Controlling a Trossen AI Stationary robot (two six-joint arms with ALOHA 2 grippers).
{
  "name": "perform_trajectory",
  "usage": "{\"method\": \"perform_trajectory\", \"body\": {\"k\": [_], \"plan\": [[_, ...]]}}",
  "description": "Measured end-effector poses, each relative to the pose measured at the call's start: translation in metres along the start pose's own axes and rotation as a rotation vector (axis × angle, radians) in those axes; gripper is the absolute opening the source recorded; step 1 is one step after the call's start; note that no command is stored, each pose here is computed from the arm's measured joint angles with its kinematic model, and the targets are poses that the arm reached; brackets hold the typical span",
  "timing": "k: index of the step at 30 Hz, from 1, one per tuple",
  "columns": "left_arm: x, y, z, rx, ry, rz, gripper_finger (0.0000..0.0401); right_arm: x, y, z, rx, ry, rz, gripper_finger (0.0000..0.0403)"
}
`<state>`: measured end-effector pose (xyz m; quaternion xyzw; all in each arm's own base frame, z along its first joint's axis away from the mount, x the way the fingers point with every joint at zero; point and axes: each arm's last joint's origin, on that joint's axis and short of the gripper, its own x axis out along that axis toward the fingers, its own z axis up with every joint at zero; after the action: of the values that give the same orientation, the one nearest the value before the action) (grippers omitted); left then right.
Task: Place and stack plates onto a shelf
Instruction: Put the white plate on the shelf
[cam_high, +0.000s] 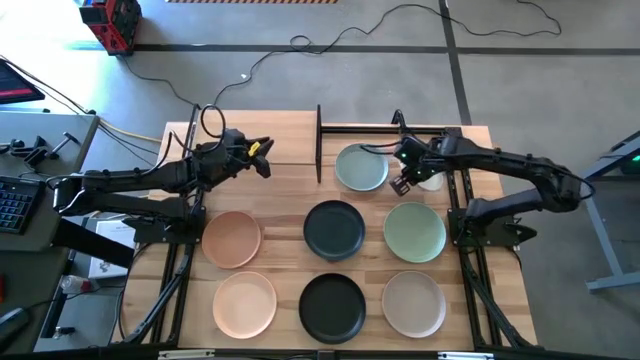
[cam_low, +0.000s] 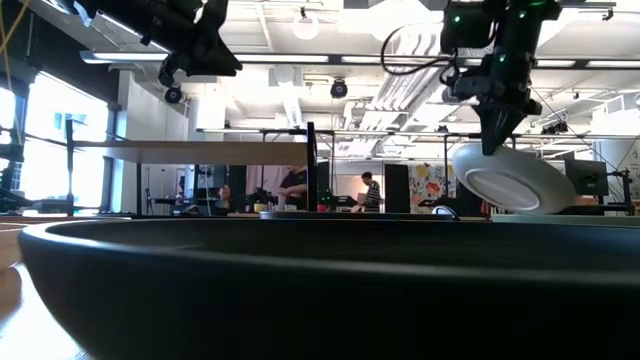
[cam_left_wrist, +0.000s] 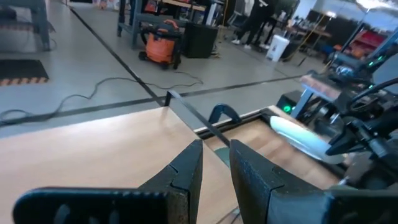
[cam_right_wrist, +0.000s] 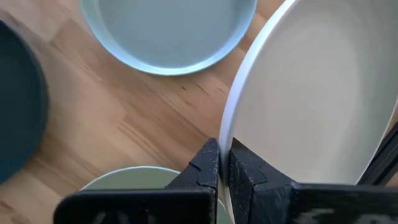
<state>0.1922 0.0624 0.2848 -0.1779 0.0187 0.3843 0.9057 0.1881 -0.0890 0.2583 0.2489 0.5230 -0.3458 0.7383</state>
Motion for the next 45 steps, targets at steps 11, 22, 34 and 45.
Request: {"method": "perform_trajectory", "body": {"k": [11,22,34,45], "plan": [[-0.002,-0.009,0.017,-0.170,-0.129,-0.149,0.0071,-0.024,-0.005,-0.006,-0.081,-0.115,0.100,0.0000],[-0.010,-0.017,0.045,-0.250,-0.337,-0.269,0.0071,-0.036,0.000,0.003,-0.176,-0.214,0.177,0.0000],[-0.024,-0.030,0.098,-0.131,-0.437,-0.323,0.0071,-0.104,0.008,0.025,-0.289,-0.453,0.219,0.0000],[-0.021,-0.030,0.130,-0.119,-0.258,-0.199,0.0071,-0.142,0.005,0.033,-0.401,-0.531,0.186,0.0000]]}}
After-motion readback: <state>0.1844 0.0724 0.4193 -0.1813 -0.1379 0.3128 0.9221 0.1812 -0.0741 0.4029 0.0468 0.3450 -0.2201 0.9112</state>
